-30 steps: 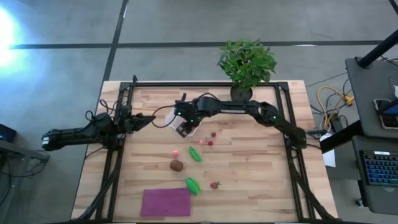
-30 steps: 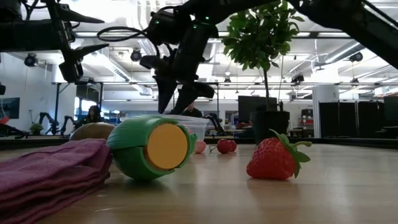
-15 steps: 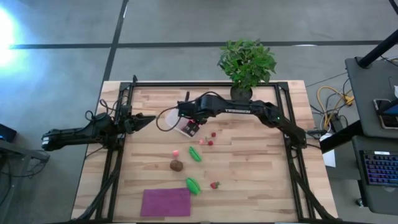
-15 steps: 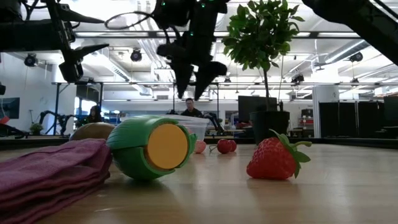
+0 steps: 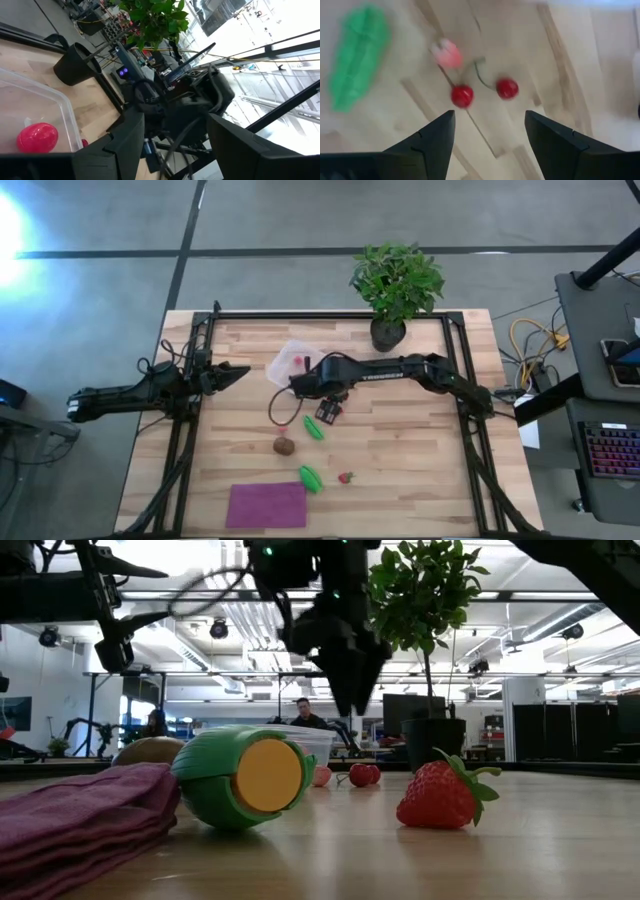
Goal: Pick and placing Produce into tupperware
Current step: Put the top cherry into the transparent bin
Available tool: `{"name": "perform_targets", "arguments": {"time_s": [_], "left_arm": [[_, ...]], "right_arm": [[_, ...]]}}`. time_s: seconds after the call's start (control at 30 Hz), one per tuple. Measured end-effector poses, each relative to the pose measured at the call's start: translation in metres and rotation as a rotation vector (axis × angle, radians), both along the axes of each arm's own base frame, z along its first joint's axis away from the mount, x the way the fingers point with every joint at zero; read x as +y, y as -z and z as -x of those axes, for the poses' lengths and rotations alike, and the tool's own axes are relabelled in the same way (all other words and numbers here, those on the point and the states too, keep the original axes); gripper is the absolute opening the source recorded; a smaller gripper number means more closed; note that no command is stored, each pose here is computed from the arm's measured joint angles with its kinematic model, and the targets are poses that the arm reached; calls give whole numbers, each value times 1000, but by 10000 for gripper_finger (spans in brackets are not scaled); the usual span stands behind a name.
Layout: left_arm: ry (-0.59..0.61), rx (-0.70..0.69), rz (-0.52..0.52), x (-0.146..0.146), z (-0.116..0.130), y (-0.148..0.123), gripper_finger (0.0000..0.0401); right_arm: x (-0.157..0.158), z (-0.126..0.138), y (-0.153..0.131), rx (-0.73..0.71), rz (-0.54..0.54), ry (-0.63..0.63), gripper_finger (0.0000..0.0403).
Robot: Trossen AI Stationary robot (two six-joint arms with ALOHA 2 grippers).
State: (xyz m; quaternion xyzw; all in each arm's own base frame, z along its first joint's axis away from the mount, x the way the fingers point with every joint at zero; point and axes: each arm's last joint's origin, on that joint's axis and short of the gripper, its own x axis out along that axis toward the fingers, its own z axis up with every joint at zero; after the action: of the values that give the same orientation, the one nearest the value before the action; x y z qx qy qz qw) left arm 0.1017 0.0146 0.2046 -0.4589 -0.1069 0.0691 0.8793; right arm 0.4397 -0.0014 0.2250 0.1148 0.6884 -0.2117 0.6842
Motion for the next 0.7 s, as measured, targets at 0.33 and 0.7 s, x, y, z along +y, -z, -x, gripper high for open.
{"name": "perform_targets", "arguments": {"time_s": [0.33, 0.7], "left_arm": [[0, 2, 0, 0, 0, 0, 201], [0, 2, 0, 0, 0, 0, 201]], "right_arm": [[28, 51, -18, -90, 108, -96, 233], [32, 108, -2, -339, 150, -6, 227]]}}
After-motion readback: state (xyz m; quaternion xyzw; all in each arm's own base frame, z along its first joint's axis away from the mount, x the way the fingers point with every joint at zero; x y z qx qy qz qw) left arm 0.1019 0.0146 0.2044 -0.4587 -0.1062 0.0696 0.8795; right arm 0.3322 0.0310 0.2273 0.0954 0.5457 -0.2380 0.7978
